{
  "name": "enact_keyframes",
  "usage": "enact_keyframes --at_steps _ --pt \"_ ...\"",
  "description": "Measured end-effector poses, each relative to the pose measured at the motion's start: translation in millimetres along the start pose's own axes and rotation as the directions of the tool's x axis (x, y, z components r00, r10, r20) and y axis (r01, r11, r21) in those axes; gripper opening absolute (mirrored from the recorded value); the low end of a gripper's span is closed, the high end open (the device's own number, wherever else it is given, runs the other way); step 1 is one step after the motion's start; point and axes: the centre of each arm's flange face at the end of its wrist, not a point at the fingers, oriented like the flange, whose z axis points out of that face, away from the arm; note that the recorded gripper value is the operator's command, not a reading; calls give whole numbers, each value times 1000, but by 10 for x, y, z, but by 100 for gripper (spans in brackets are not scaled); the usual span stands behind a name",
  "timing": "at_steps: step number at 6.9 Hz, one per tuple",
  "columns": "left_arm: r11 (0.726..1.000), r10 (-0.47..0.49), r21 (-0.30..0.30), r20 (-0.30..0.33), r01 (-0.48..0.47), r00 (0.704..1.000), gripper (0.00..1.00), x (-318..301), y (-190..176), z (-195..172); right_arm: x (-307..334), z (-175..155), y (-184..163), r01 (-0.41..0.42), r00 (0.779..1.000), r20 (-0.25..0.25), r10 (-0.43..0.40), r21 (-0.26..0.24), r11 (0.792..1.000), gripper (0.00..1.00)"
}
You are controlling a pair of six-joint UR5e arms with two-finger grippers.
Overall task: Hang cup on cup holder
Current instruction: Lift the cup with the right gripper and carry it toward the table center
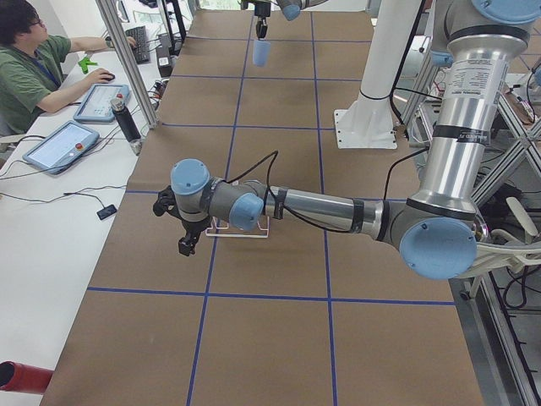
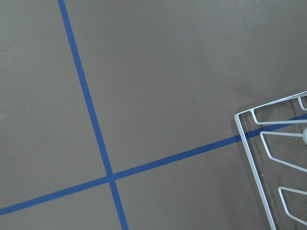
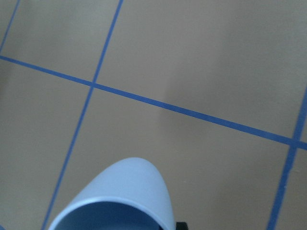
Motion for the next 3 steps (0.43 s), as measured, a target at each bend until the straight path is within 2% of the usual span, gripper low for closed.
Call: enact_keyframes --at_steps 1,2,3 --pt "997 -45 57 -16 46 999 99 106 -39 -21 -200 72 14 -21 999 46 20 20 1000 0" --pt "988 -99 113 -66 106 993 99 222 -7 -44 -395 142 57 -51 994 101 46 41 998 0" --pt "968 -172 153 -171 199 970 99 375 66 -111 -593 202 130 -90 982 171 79 62 994 0"
